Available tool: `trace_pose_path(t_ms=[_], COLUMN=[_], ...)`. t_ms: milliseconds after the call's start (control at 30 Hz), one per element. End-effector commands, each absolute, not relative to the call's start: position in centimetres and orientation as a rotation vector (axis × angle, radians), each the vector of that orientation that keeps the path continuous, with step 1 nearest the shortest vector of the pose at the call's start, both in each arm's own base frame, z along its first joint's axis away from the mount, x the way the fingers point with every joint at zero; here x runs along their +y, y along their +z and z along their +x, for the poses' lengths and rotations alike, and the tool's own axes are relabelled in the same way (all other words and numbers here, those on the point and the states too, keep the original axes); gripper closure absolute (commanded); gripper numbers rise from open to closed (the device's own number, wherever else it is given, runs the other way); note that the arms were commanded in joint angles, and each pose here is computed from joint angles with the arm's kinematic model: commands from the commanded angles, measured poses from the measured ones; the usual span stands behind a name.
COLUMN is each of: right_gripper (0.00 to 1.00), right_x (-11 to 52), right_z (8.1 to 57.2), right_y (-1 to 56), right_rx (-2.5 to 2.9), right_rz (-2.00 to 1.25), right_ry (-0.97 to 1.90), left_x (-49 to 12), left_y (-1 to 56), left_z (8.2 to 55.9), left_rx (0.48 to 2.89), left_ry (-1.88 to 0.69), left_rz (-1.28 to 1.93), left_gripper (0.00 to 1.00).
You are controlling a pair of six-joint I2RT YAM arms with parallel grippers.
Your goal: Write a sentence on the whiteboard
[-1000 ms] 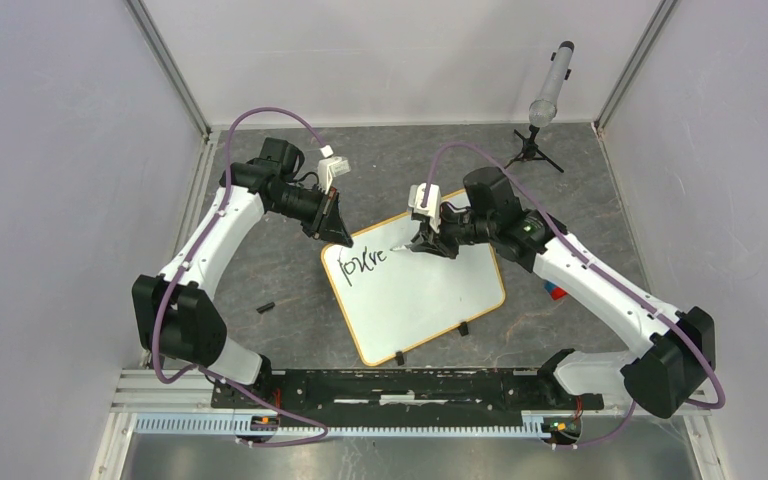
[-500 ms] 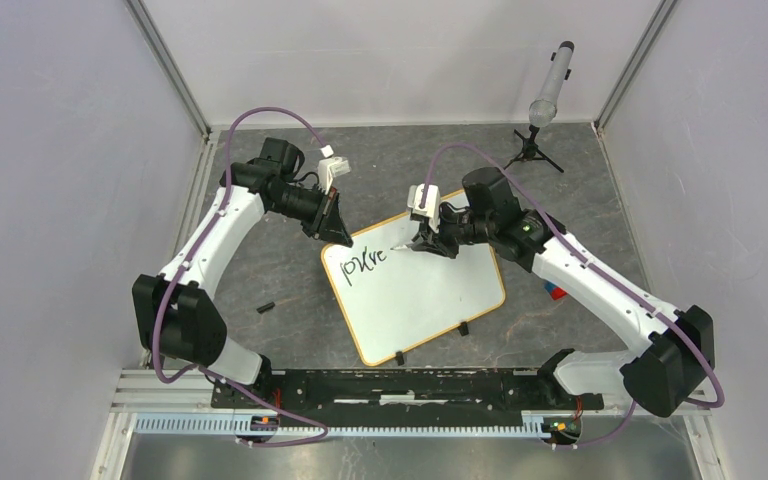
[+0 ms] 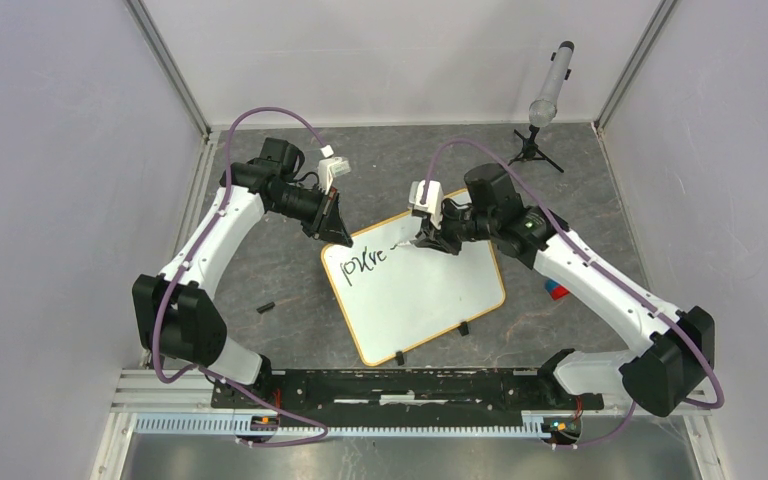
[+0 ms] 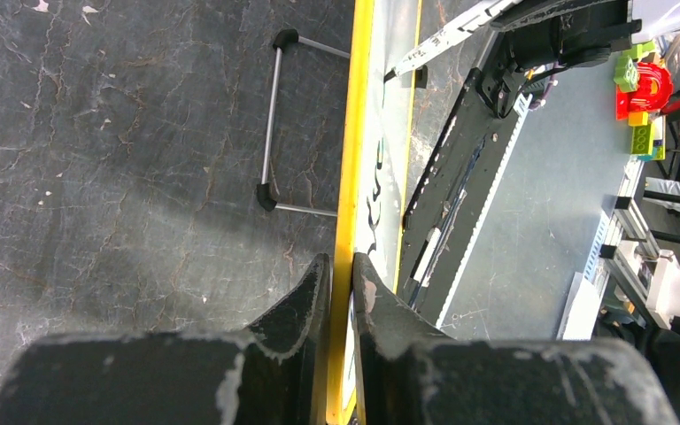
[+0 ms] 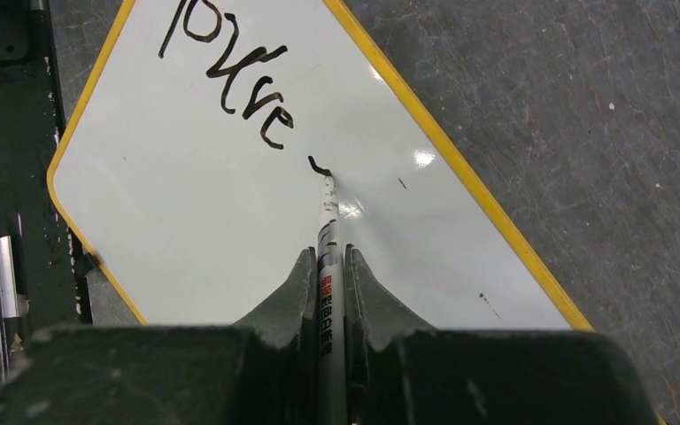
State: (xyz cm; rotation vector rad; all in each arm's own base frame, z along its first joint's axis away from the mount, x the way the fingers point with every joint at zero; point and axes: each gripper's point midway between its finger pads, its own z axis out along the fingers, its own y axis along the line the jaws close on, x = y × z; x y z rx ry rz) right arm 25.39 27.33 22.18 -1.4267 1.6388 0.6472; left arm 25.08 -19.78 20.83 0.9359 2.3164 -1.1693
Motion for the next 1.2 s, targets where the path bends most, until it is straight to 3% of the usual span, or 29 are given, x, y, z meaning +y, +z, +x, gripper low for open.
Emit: trace_pose_path(t_ms=[0,1167], right_gripper=[1.0,1.0], right_x=[27.2,28.0], right_z=[27.5,24.4], right_y=[24.2,21.1], right_rx=[1.61,1.639], right_rz=[-1.382,-1.449], right_ry=[0.563,0.655], left_x=[-19.5,-19.6], left_y=[20.8,20.7], left_z=[25.0,25.0], left_rx=[2.314,2.31], left_ry=[-1.137,-1.144], left_rz=[0.97,0.975], left_gripper=[0.98,0.98])
